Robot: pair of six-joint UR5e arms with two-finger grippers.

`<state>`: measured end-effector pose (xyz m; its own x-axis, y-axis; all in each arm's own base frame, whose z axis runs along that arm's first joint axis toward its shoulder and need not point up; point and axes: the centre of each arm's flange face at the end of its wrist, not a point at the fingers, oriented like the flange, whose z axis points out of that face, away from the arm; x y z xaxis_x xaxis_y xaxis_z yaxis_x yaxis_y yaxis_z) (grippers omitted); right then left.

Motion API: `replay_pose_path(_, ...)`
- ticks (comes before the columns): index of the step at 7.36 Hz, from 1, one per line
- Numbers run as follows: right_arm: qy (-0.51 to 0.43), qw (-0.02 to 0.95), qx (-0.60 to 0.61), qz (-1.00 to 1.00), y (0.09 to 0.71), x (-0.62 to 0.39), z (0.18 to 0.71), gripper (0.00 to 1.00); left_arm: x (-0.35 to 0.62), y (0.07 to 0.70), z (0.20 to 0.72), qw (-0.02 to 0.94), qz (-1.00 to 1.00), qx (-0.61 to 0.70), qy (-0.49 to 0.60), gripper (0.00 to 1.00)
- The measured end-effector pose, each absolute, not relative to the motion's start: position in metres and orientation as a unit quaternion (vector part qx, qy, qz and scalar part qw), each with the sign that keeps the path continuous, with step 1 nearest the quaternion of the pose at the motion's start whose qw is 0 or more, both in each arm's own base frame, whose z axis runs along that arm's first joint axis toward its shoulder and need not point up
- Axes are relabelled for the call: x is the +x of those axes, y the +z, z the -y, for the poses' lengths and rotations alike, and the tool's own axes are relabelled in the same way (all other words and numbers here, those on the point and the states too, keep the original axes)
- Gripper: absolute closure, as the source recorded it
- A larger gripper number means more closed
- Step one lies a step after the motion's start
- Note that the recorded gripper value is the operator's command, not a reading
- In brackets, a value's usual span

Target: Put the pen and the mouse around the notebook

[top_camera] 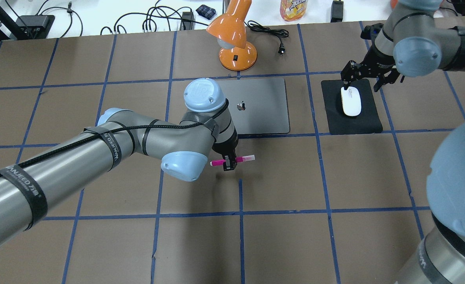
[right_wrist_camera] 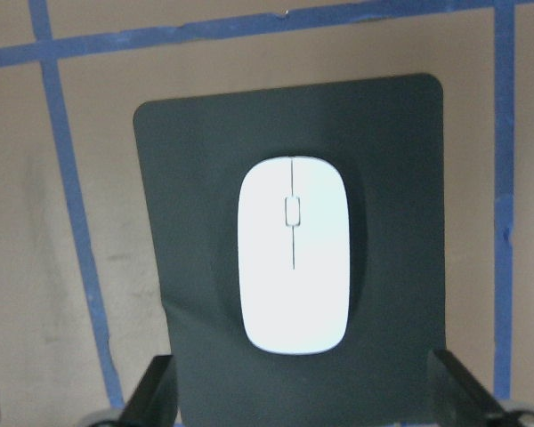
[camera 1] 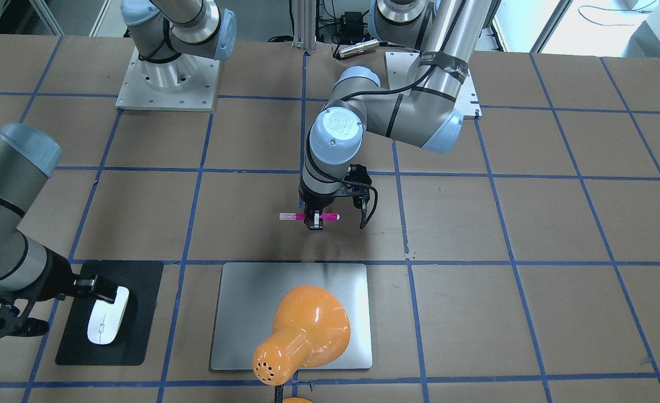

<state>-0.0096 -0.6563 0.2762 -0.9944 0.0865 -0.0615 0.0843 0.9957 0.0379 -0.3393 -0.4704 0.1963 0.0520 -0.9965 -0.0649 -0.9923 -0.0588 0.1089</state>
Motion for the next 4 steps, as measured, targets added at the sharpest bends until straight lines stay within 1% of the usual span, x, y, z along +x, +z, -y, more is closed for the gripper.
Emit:
replay_pose_path(2, 0.022, 0.031, 0.055, -0.998, 0.349, -0.002, 0.626, 0.00, -0.354, 0.191, 0.471, 0.012, 0.694, 0.718, -0.050, 1.00)
replay_pose_path(3, 0.026, 0.032, 0.073, -0.997, 0.384, 0.005, 0.614, 0.00, -0.358, 0.188, 0.473, 0.010, 0.695, 0.717, -0.050, 0.63)
replay_pose_path(4, 0.028, 0.031, 0.096, -0.995, 0.420, 0.021, 0.603, 0.00, -0.360, 0.184, 0.474, 0.007, 0.694, 0.718, -0.050, 0.01)
